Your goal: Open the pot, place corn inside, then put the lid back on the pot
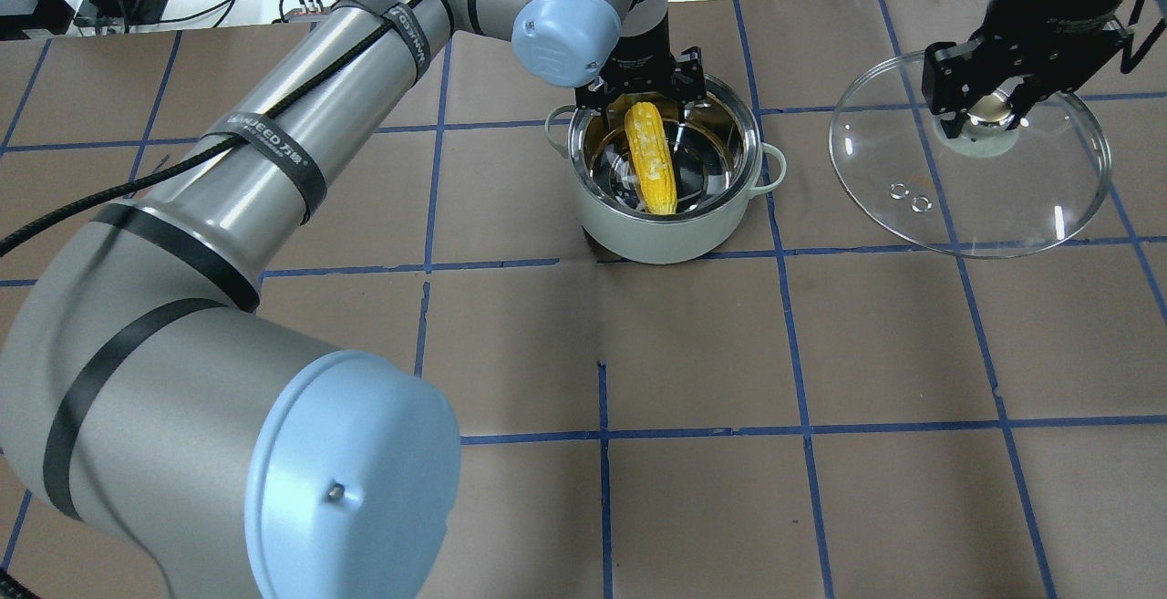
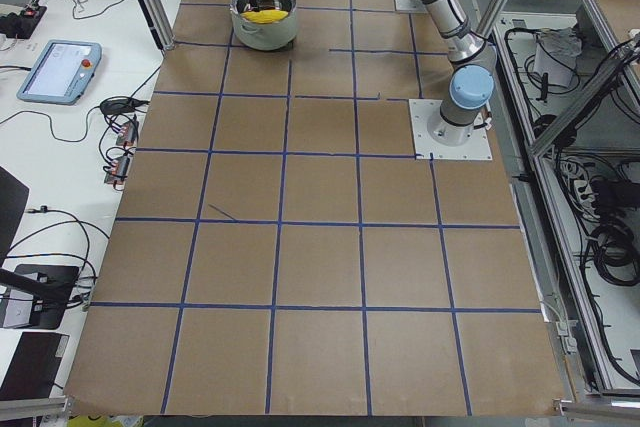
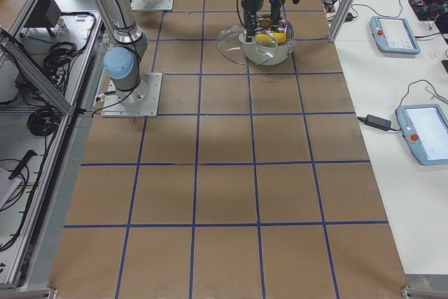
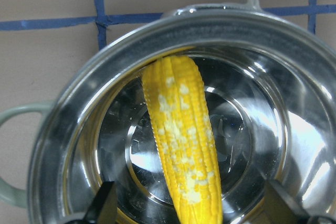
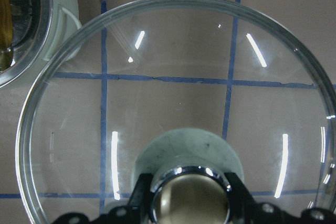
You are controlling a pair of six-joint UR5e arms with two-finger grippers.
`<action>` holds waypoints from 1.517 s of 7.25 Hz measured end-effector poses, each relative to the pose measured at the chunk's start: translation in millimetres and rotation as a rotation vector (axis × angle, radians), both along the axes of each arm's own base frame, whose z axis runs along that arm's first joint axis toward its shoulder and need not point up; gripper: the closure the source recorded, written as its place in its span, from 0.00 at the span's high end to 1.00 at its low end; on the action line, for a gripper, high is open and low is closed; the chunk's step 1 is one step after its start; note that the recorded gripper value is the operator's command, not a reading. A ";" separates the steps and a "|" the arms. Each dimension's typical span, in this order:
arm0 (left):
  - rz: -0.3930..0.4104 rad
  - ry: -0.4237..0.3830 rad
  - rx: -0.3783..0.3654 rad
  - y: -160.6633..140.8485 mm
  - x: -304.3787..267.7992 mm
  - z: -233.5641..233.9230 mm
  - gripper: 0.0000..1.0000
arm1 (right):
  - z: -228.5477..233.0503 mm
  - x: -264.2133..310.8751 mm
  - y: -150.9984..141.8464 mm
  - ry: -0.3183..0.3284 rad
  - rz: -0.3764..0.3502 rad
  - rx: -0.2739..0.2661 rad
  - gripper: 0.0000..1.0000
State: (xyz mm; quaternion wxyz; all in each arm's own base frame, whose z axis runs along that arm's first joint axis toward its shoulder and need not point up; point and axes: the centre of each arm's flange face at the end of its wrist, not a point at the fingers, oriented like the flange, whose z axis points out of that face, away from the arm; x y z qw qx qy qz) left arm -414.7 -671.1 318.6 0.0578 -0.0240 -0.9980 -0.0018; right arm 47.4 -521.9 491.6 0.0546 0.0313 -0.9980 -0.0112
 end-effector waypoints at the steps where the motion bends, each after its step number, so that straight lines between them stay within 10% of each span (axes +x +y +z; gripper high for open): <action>1: 0.013 0.002 -0.005 -1.8 17.5 17.3 1.00 | 0.9 4.2 -0.9 -0.008 -0.007 0.001 0.38; 5: -0.066 -0.054 0.009 12.1 142.3 111.3 1.00 | -24.2 110.6 -39.5 -0.037 0.072 0.018 0.39; 11: -0.051 -0.125 -0.043 144.3 282.9 185.1 1.00 | -93.3 246.0 -123.0 -0.033 0.255 0.053 0.39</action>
